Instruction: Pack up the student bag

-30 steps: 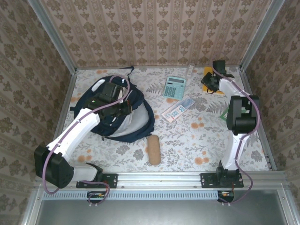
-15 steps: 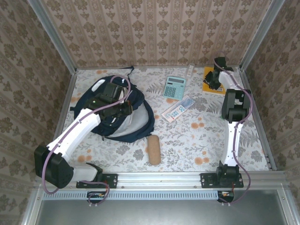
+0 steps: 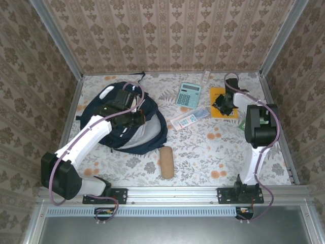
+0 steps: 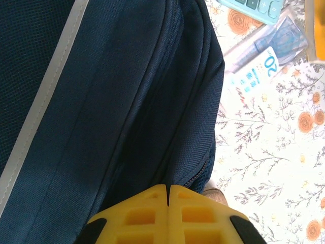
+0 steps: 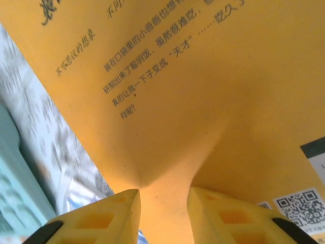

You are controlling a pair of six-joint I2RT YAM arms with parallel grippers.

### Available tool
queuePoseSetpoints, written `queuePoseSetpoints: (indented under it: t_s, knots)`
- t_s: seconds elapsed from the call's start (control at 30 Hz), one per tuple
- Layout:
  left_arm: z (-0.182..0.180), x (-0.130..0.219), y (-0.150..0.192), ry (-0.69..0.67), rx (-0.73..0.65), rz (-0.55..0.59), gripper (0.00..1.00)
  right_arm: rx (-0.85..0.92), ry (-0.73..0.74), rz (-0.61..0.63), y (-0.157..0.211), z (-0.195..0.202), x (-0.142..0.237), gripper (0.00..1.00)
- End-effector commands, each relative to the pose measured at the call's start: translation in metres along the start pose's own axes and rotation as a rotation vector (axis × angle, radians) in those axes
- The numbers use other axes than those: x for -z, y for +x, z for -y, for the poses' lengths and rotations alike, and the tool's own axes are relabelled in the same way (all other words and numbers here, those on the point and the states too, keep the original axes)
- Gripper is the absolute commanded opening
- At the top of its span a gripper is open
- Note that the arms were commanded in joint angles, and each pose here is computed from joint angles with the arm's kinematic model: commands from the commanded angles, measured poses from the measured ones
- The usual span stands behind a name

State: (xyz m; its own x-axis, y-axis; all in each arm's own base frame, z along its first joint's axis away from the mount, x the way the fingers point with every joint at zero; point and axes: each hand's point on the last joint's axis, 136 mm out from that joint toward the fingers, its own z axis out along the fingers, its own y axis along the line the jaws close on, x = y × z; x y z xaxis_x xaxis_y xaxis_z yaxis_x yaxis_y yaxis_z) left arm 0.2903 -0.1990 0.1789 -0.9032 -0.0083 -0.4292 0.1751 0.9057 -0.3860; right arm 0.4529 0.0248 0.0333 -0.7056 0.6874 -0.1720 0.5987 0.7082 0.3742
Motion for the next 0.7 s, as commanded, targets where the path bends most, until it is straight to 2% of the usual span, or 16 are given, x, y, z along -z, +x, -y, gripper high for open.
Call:
queuePoseSetpoints:
  t_s: [0.0,0.2,0.5,0.63,0.67]
  knots:
    - [0.007,0.002,-0.014,0.038,-0.035,0.038,0.02,-0.015,0.098,-0.138,0.066,0.03,0.0,0.33]
    - [0.009,-0.002,-0.014,0.053,-0.055,0.02,0.02,0.019,0.096,-0.218,0.129,0.032,0.002,0.34]
    - [0.009,-0.005,-0.012,0.058,-0.054,0.014,0.04,0.133,0.101,-0.272,0.227,0.016,0.008,0.35]
    - [0.012,-0.002,-0.014,0.064,-0.055,0.022,0.13,0.169,0.095,-0.287,0.256,0.008,0.009,0.35]
    - [0.014,-0.001,-0.015,0.069,-0.056,0.024,0.2,0.18,0.094,-0.288,0.261,0.007,0.01,0.35]
